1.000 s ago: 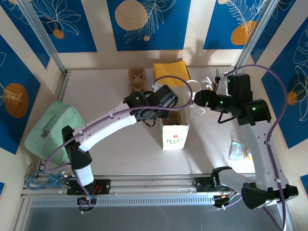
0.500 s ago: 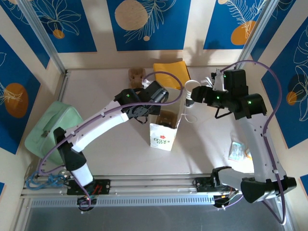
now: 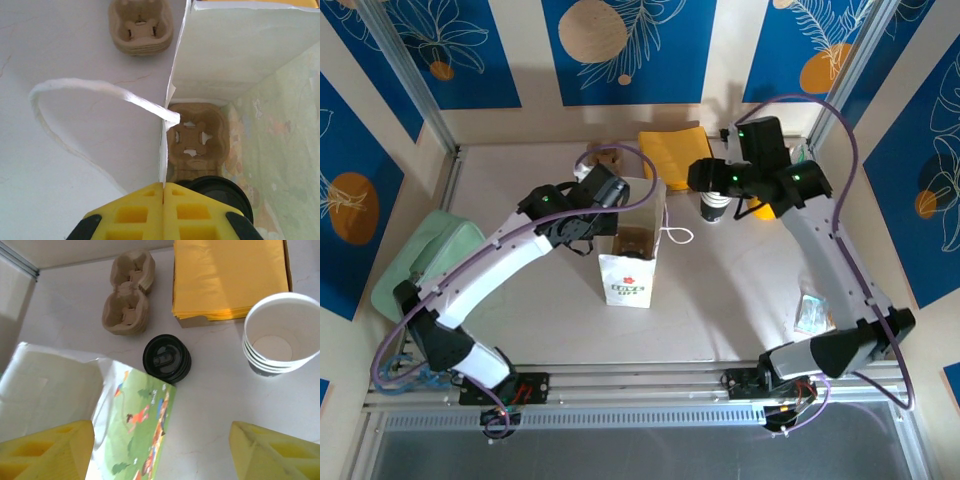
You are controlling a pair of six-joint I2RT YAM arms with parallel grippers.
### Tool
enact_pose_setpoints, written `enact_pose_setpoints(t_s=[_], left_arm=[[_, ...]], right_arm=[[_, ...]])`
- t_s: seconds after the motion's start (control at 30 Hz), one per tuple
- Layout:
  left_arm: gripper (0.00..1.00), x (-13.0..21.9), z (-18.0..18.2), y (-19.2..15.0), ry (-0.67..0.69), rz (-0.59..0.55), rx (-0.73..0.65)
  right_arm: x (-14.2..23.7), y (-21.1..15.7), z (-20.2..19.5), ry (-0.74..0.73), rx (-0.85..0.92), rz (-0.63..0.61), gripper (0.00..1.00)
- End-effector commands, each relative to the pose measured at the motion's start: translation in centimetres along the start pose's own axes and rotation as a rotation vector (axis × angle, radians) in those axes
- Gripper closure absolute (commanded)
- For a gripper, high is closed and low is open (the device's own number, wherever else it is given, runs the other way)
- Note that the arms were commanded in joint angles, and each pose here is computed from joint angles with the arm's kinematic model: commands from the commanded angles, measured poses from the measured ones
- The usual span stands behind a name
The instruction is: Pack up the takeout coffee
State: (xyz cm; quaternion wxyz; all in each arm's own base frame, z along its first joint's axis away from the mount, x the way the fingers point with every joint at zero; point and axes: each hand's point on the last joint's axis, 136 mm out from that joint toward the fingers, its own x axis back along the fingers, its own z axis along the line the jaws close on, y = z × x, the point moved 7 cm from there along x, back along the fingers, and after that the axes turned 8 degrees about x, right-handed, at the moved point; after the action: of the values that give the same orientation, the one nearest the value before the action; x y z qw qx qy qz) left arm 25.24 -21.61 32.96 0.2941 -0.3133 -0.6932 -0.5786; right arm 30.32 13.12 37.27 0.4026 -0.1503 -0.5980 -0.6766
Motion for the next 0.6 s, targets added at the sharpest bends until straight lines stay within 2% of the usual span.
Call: enact_pose_setpoints(t_s=[0.0,0.33,0.5,0.57], left_arm=[[0.93,0.9,1.1,0.4,-0.018,-0.02,0.005],[0.92,1.0,2.9,0.1,-0.014,-0.01,0.034],[0.68,1.1,3.1,-0.1,-0.03,-0.008,0.037],[0.62,1.5,3.2,0.0,-0.042,-0.017,0.039]], right_arm=[[-1.2,1.7,0.4,-0.077,0.059,-0.041,0.28],[-6.9,3.8,0.9,-0.168,0.103,-0.006,0.27],[-7.3,4.4,0.8,-0.191,0.116,0.0,0.27],[-7.0,4.5,0.5,-0.21,0.132,-0.005,0.27]])
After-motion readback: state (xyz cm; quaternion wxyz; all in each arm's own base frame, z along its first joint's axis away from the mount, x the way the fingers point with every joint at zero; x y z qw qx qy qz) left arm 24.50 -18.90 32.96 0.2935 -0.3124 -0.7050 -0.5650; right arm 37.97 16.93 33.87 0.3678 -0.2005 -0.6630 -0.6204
